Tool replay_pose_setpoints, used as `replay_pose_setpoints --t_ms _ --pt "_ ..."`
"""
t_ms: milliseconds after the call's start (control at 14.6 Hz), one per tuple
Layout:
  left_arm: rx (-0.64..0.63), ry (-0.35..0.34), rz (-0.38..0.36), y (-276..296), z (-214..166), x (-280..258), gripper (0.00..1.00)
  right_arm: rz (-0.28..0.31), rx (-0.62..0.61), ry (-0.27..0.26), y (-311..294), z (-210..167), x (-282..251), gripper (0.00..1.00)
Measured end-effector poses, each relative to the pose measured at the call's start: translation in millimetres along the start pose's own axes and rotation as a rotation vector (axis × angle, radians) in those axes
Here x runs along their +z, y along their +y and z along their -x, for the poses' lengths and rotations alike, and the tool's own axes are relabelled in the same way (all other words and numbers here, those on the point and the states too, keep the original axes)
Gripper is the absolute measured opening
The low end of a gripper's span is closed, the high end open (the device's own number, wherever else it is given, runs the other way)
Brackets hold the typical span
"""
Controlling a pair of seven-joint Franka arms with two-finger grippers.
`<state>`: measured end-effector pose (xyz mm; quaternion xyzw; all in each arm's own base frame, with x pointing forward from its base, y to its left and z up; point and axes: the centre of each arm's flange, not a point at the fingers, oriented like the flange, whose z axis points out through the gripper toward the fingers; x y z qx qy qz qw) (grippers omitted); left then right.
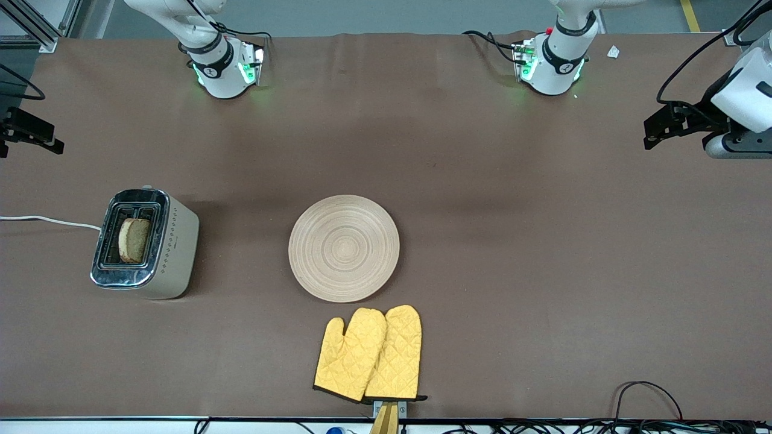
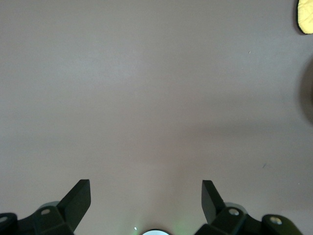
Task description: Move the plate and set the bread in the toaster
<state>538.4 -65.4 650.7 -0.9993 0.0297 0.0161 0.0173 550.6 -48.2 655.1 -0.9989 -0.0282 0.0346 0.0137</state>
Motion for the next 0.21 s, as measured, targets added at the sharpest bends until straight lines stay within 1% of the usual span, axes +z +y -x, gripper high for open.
replay_pose_setpoints --t_ms 205 --pt "0.000 0.003 0.000 0.0 0.0 -1.2 1.00 0.000 -0.009 -0.002 -4.6 -0.9 1.1 1.00"
